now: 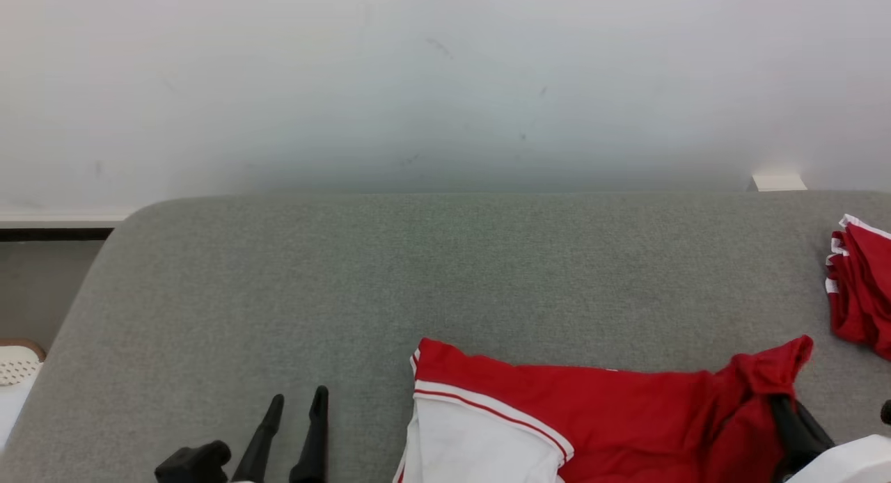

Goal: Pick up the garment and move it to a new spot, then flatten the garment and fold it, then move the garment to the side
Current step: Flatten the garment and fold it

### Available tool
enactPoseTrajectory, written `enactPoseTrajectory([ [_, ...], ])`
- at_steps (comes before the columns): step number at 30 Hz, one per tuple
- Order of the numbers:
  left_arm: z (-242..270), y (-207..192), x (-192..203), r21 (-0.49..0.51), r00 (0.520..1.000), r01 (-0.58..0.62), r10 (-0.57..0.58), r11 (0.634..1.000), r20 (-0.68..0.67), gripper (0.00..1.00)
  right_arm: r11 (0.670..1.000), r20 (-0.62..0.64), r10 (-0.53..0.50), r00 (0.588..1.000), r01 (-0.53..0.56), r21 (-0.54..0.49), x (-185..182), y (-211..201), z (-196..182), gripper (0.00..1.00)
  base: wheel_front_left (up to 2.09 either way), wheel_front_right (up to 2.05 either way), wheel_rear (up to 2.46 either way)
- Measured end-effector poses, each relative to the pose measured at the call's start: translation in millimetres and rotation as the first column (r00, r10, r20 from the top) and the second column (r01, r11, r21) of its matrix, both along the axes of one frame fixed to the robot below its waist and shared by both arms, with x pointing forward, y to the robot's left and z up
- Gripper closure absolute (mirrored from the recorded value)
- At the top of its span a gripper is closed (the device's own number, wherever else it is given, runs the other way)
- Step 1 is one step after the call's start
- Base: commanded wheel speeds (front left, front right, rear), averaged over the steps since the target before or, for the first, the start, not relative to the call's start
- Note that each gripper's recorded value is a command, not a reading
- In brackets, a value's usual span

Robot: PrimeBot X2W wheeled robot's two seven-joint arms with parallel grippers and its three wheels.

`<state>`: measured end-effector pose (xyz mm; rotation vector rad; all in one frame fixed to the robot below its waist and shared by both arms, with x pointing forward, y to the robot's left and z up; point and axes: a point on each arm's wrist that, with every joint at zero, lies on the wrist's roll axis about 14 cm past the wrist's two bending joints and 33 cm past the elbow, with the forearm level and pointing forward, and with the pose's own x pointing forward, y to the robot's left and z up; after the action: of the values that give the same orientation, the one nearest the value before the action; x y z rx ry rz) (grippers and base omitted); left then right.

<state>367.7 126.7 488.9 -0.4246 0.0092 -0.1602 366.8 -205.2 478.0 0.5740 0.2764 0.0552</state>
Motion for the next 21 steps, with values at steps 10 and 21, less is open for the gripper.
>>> enactPoseTrajectory([
  [10, 5.3, 35.0, -11.0, 0.005, 0.994, -0.105, 0.105, 0.994, 0.020, 0.00, 0.931, 0.111, 0.232, 0.966, -0.254, 0.263, -2.4, 105.5, 40.5, 1.00, 0.00, 0.00, 0.00],
  [21, 3.3, 73.9, -32.5, 0.008, 0.975, -0.223, 0.223, 0.975, 0.017, 0.00, 0.774, 0.113, 0.398, 0.911, -0.399, 0.492, 1.5, 218.2, 26.7, 1.00, 0.00, 0.00, 0.00],
])
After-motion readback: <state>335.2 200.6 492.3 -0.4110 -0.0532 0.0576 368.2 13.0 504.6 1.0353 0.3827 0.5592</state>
